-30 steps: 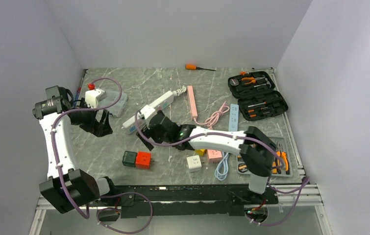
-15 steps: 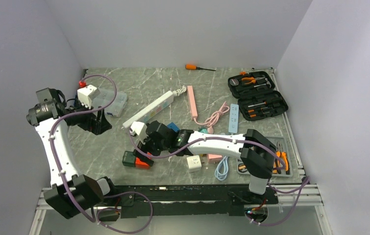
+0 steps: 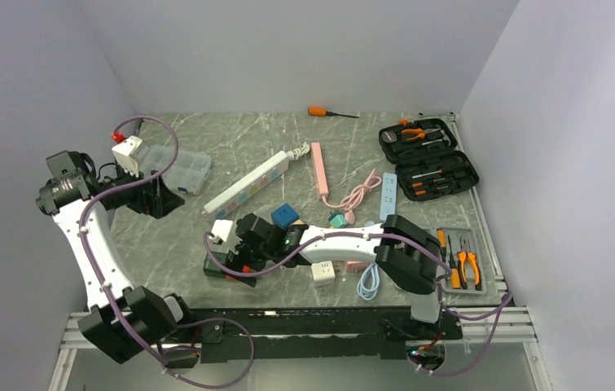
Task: Pull the plug off the socket
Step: Remove the plug from the socket.
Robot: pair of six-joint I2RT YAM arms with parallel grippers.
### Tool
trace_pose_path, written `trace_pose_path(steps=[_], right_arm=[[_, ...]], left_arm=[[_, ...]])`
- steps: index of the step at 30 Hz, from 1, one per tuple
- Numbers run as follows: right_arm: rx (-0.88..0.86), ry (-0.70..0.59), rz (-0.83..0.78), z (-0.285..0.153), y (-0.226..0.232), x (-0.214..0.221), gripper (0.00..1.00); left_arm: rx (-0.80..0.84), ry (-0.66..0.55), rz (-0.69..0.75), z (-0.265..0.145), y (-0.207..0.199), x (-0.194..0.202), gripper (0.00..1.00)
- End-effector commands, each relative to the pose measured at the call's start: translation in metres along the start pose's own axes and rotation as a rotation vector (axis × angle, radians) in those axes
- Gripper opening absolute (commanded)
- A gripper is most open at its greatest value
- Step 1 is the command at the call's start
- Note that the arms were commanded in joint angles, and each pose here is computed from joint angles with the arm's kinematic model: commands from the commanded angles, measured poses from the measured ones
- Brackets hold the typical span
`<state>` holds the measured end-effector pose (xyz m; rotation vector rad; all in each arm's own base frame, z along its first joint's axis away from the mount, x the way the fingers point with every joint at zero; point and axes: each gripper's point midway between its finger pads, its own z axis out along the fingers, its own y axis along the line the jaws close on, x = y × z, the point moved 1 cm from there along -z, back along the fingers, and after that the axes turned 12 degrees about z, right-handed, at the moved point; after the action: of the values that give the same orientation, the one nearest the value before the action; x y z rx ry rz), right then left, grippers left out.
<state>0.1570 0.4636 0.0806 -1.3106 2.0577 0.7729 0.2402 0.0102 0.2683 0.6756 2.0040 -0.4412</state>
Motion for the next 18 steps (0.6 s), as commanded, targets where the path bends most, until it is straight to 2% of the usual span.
trace_pose_path(steps=[1,8,13,18], right_arm=[[0.02,-0.067,-0.042,0.011,-0.004,-0.015,1.0],[0.017,-0.056,-0.043,0.026,-0.006,-0.008,0.99],[0.009,-0.024,-0.043,0.037,-0.006,-0.001,0.96],[0.012,-0.019,-0.039,0.042,-0.007,0.003,0.92]], left_arm=[[0.039,-0.066,0.006,-0.009,-0.002,-0.019,0.99],[-0.03,-0.086,0.082,-0.022,-0.005,-0.032,0.99],[-0.032,-0.115,0.157,-0.026,-0.017,-0.038,0.99],[-0.009,-0.135,0.168,-0.027,-0.024,-0.04,0.99]])
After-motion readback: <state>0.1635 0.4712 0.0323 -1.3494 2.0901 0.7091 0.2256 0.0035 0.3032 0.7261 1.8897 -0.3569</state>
